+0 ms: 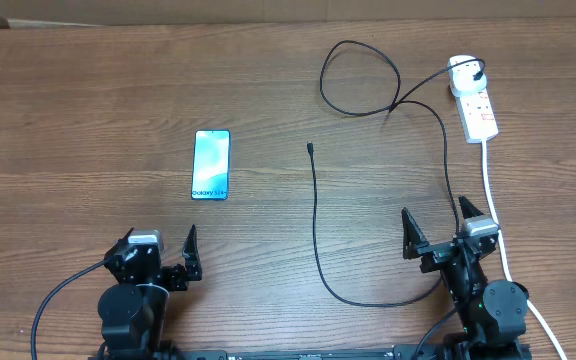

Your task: Plug charger to phone and switch on socket

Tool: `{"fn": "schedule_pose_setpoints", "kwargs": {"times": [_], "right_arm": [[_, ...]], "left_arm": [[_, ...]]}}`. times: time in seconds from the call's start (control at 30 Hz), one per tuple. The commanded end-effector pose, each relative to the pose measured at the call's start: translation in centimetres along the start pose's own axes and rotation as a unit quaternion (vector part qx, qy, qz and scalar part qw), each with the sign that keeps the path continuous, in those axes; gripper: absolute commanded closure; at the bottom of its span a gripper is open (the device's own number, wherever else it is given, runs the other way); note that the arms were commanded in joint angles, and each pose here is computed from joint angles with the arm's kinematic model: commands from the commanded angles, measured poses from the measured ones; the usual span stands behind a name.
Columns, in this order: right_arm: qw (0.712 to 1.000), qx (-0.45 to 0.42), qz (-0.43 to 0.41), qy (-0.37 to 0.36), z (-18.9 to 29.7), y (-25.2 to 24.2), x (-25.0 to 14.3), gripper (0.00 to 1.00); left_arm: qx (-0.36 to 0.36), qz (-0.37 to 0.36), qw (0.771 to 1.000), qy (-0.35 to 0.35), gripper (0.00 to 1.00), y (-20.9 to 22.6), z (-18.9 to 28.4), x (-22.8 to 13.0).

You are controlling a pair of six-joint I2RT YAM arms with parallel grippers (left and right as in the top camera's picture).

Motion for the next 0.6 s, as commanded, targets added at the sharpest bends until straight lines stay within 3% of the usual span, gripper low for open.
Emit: {"fn": "schedule_pose_setpoints", "kwargs": {"times": [0.0,0.33,0.57], "right_arm": [[0.999,0.017,0.006,-0.037,0.8,0.9,3.3,0.00],[0.999,0.026,0.007,-0.035,1.9,1.5,6.0,0.00],[0.999,0.029,0.004,-0.016,2.1,1.9,8.5,0.00]], "left_arm": [[-0.011,-0.010,0.999,-0.031,0.00,-0.4,0.9,2.2],[-0.020,-0.012,0.999,-0.024,0.01,-0.7,1.3,3.9],[-0.020,-0.010,1.000,0.017,0.00,-0.7,0.8,6.9]]}}
Point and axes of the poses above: each gripper's point midway between its finger pads, its own z axis back along the fingers, its own y axis along the line the jaws close on, x = y × z, the point moved 1 cm from there along z, back along the fingers, and after that the axes turned 2 degrees about -z, right-handed, at the moved point
